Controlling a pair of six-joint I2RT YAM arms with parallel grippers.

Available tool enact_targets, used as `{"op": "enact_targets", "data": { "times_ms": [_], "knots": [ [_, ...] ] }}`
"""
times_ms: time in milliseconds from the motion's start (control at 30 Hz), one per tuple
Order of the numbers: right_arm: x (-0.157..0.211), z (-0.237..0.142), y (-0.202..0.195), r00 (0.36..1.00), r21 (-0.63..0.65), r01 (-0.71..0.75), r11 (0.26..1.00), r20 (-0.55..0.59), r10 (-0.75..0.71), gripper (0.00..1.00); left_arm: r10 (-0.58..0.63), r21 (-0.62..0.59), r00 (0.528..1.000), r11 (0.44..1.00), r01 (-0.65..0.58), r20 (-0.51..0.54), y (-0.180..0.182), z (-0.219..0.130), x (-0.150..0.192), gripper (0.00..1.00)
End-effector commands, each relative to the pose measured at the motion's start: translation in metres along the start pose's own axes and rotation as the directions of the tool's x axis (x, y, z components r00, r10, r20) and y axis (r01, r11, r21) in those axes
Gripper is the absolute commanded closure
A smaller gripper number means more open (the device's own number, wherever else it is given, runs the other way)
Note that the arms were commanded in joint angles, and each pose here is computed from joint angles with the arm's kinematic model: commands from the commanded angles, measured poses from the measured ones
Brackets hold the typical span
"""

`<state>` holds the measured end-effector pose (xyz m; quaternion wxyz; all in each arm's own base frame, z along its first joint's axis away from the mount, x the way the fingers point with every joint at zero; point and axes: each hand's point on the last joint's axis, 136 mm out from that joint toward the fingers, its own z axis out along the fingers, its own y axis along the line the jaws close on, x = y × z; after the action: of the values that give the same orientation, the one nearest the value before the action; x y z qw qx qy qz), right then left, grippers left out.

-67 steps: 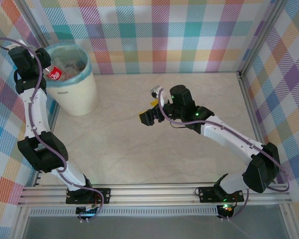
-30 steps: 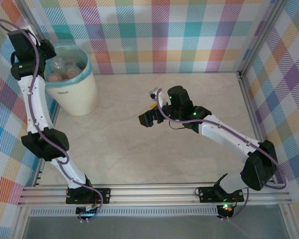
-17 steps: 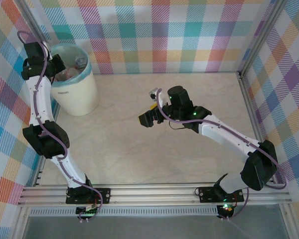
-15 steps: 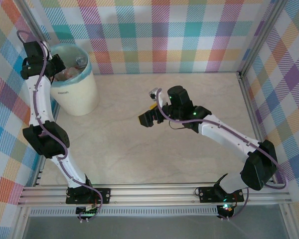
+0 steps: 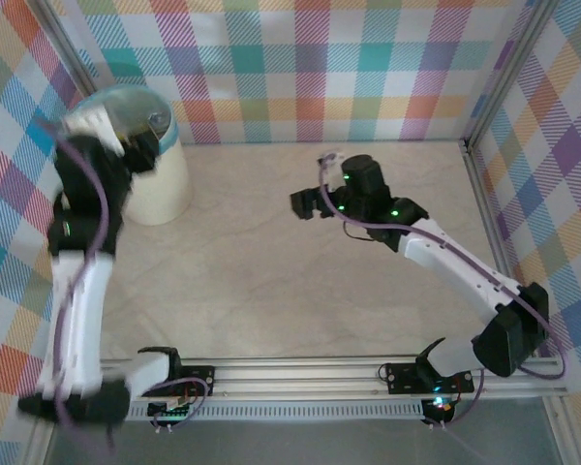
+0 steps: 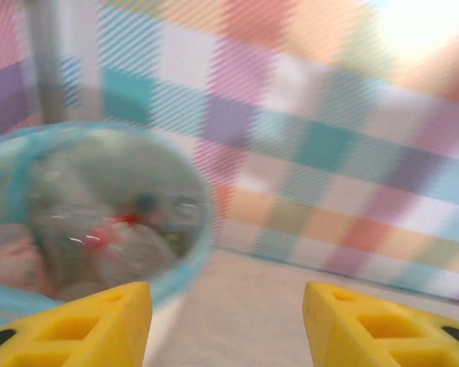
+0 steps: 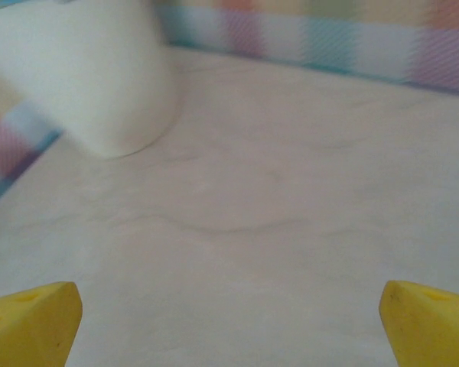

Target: Put the plastic bottles in the bin

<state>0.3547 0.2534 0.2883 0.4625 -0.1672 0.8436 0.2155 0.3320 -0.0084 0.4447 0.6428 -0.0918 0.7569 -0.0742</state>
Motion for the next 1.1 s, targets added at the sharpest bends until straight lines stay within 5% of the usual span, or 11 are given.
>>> {"op": "enact_targets", "data": {
  "times_ms": [0, 233, 367, 500, 733, 933, 1067],
  "knots": [
    [0.003, -0.031, -0.095, 0.997, 0.312, -0.045, 0.949, 0.081, 0.020, 0.00, 0.038, 0.057, 0.995, 0.997, -0.043, 0.087, -0.014, -0.020, 0.052, 0.46],
    [0.060, -0.044, -0.165, 0.990, 0.493, 0.060, 0.868, 0.080, -0.114, 0.00, 0.217, 0.127, 0.976, 0.968, -0.216, 0.004, -0.023, -0.017, 0.190, 0.45],
    [0.115, -0.025, -0.195, 0.992, 0.559, 0.119, 0.821, -0.026, -0.126, 0.00, 0.242, -0.056, 0.970, 0.969, -0.242, -0.007, 0.014, 0.008, 0.233, 0.36],
    [0.144, -0.015, -0.207, 0.983, 0.577, 0.147, 0.804, 0.005, -0.183, 0.00, 0.265, -0.087, 0.957, 0.957, -0.275, -0.115, 0.032, 0.036, 0.274, 0.38],
    [0.152, 0.009, -0.204, 0.959, 0.397, 0.160, 0.904, 0.153, -0.237, 0.00, 0.175, -0.048, 0.965, 0.981, -0.188, -0.195, 0.066, 0.079, 0.311, 0.38],
    [0.164, -0.013, -0.240, 0.948, 0.312, -0.075, 0.947, 0.317, -0.029, 0.00, 0.161, 0.070, 0.970, 0.986, -0.151, -0.181, 0.065, 0.097, 0.314, 0.38],
    [0.166, -0.003, -0.246, 0.966, 0.298, -0.092, 0.950, 0.260, 0.012, 0.00, 0.155, 0.108, 0.970, 0.985, -0.137, -0.188, 0.063, 0.108, 0.328, 0.36]
  ]
}}
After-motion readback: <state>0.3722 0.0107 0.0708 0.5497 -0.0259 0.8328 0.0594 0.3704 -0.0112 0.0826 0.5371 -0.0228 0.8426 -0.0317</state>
